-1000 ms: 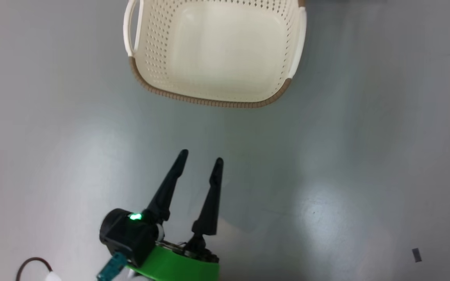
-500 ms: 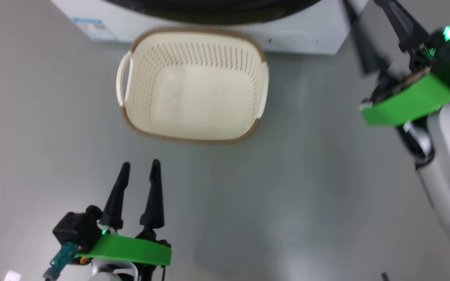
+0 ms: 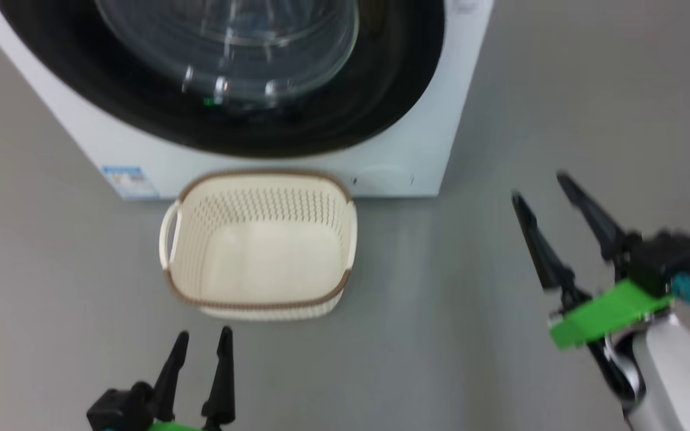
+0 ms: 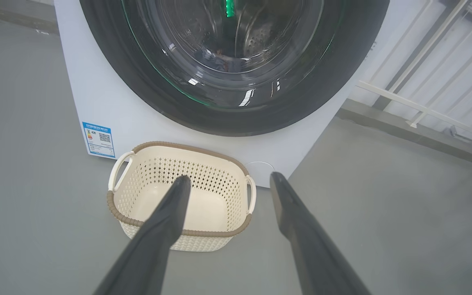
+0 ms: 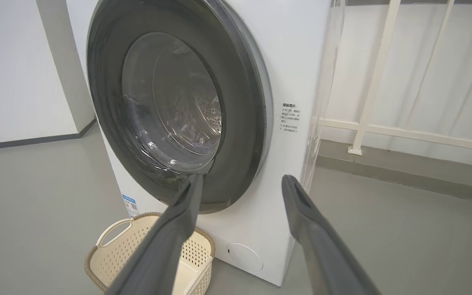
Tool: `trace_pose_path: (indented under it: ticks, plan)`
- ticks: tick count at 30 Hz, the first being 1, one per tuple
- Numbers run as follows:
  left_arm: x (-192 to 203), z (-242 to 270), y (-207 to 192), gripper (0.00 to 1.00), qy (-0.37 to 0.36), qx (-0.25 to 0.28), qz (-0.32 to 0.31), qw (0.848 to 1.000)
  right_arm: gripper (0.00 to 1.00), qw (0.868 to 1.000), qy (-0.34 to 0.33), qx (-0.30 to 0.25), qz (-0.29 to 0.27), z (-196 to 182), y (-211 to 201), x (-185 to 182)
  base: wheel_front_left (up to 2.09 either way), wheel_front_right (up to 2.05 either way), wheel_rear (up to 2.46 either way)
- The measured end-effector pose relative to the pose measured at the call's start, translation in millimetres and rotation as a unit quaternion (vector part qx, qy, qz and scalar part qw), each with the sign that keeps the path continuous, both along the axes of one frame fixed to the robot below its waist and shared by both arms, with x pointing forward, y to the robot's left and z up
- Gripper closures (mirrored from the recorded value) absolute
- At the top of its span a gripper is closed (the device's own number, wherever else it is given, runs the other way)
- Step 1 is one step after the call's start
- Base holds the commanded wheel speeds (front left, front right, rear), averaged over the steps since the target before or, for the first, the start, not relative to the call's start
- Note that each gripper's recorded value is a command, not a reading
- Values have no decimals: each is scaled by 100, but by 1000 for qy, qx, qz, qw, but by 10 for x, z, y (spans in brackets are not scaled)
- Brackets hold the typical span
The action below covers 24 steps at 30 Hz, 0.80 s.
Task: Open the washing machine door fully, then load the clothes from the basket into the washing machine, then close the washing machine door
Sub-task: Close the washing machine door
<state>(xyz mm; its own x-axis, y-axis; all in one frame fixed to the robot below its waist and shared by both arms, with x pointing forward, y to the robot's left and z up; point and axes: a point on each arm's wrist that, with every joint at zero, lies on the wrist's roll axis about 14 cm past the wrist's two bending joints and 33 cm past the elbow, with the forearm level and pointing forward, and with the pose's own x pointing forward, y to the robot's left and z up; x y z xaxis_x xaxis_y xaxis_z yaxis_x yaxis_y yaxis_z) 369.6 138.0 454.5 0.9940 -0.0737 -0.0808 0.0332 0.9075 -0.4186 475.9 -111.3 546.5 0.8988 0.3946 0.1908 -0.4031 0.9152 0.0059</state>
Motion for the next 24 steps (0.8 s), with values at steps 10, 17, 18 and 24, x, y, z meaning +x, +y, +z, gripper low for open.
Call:
trace_pose_path:
  ticks: [10,17,18,24]
  plan:
    - [-181,212,-124,0,-36,9,-30,999,0,994,9,9,-105,-3,-688,-755,0,0,0]
    - [-226,260,-204,0,-47,19,-50,997,0,985,14,22,-170,-54,-1052,-1139,0,0,0]
    - [-235,264,-207,0,-48,19,-51,997,0,984,16,23,-178,-67,-1094,-1182,0,0,0]
    - [-292,280,-96,0,-50,22,-35,998,0,978,37,21,-202,-233,-1167,-1395,0,0,0]
